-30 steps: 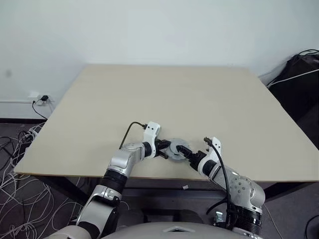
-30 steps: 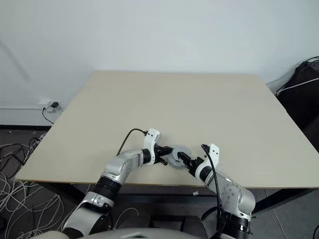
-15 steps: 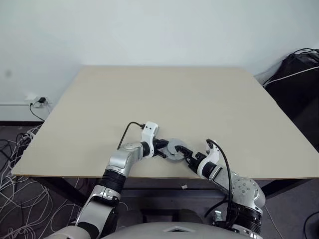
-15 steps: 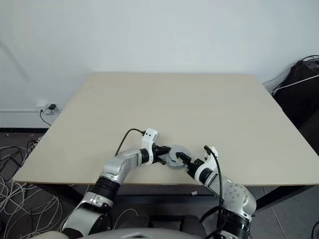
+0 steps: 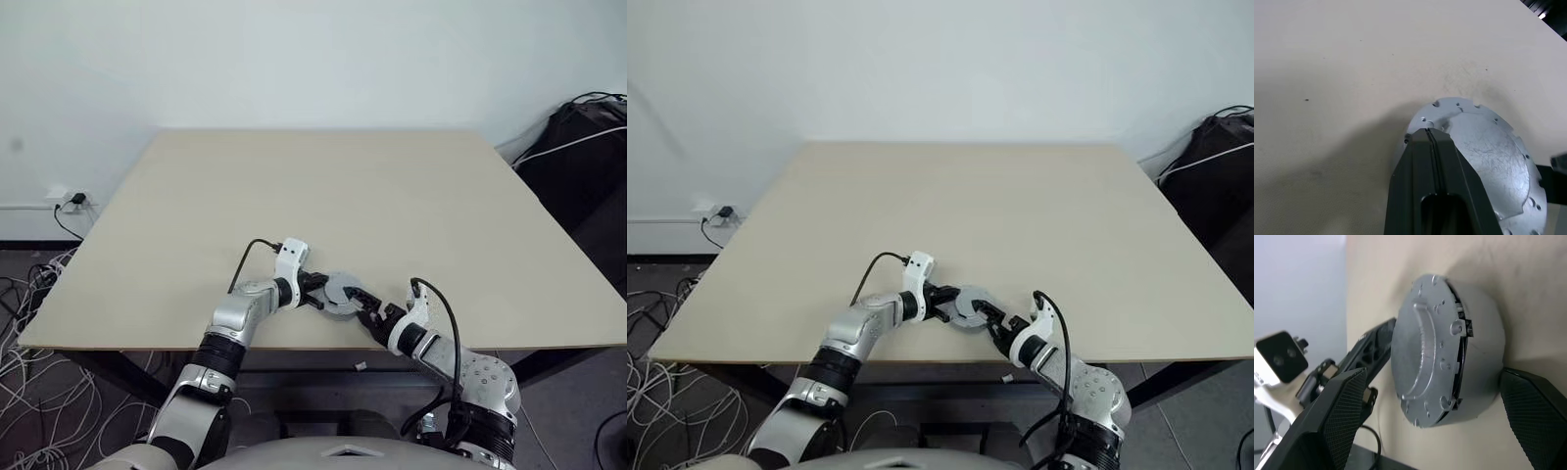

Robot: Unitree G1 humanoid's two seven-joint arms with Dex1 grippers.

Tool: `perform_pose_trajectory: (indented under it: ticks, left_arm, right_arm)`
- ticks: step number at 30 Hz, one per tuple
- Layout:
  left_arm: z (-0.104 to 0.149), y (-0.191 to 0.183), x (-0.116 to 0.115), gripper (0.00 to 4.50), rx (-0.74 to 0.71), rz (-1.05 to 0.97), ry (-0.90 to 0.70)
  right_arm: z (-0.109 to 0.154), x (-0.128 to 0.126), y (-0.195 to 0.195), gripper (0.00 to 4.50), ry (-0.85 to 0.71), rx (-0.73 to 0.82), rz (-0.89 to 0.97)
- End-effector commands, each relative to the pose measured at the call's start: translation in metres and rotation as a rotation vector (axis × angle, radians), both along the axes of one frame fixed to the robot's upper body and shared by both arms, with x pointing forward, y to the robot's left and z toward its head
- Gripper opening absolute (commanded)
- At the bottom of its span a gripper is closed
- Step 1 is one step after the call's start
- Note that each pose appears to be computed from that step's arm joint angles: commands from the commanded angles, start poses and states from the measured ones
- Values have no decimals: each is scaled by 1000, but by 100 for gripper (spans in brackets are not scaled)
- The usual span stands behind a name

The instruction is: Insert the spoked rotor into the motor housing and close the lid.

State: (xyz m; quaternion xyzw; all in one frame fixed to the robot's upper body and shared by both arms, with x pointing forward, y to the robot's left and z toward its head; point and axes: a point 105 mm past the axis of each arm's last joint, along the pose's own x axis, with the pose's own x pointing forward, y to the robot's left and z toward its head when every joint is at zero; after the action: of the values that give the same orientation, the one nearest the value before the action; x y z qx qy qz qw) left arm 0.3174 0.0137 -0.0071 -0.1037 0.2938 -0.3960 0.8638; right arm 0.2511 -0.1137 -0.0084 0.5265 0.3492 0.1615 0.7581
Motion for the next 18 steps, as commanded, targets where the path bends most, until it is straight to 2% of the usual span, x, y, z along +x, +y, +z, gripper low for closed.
perform_pose_trajectory:
  ticks: [1, 6, 15, 18]
  left_arm:
    - [0, -16, -8, 0, -17, -56, 12]
    - [1, -16, -7, 0, -17, -56, 11]
    - [0, -15, -8, 0, -17, -50, 10]
    - [-1, -14, -8, 0, -16, -48, 11]
  right_arm:
    - [33, 2, 45, 447, -118, 161, 146]
    - [44, 14, 39, 447, -171, 199, 73]
    - [39, 17, 28, 447, -162, 157, 18]
    - [39, 15, 26, 388, -164, 157, 15]
